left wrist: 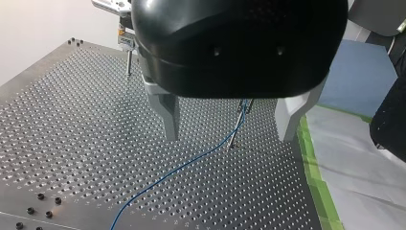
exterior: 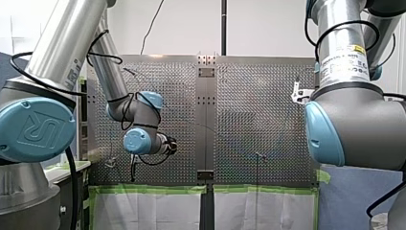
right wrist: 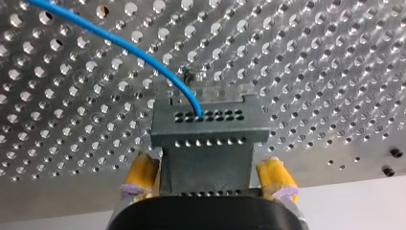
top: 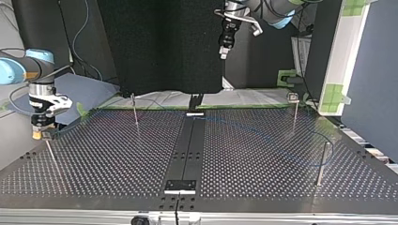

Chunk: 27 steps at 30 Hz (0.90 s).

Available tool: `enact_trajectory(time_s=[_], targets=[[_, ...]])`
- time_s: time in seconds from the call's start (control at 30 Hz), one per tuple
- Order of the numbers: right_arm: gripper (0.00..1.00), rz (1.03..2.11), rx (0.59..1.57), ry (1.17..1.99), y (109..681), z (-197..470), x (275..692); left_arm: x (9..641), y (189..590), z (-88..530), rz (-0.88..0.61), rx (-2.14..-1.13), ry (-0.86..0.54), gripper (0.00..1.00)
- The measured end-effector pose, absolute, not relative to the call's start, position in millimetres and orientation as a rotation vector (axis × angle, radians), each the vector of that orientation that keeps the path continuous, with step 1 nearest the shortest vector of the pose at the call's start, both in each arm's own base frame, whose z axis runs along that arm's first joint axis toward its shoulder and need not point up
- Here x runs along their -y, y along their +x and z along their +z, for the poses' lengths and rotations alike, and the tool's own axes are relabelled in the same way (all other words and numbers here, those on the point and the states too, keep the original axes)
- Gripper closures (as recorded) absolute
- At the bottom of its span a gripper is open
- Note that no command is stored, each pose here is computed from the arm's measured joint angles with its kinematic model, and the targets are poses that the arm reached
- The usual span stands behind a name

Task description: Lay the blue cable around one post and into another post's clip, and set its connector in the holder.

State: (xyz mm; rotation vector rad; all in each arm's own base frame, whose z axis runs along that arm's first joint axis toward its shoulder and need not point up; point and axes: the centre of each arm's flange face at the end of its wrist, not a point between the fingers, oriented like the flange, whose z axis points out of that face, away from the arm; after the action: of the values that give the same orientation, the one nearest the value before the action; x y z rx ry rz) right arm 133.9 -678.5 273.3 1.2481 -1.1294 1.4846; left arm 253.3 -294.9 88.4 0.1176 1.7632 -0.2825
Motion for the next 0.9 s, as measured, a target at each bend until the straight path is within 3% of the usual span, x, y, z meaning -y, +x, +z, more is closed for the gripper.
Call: enact_trajectory(time_s=[0.9], targets=[[0.00, 1.392, 1.208, 1.160, 122, 270, 678, 295, 254, 89, -0.282, -1.761, 0.116, 0.00]])
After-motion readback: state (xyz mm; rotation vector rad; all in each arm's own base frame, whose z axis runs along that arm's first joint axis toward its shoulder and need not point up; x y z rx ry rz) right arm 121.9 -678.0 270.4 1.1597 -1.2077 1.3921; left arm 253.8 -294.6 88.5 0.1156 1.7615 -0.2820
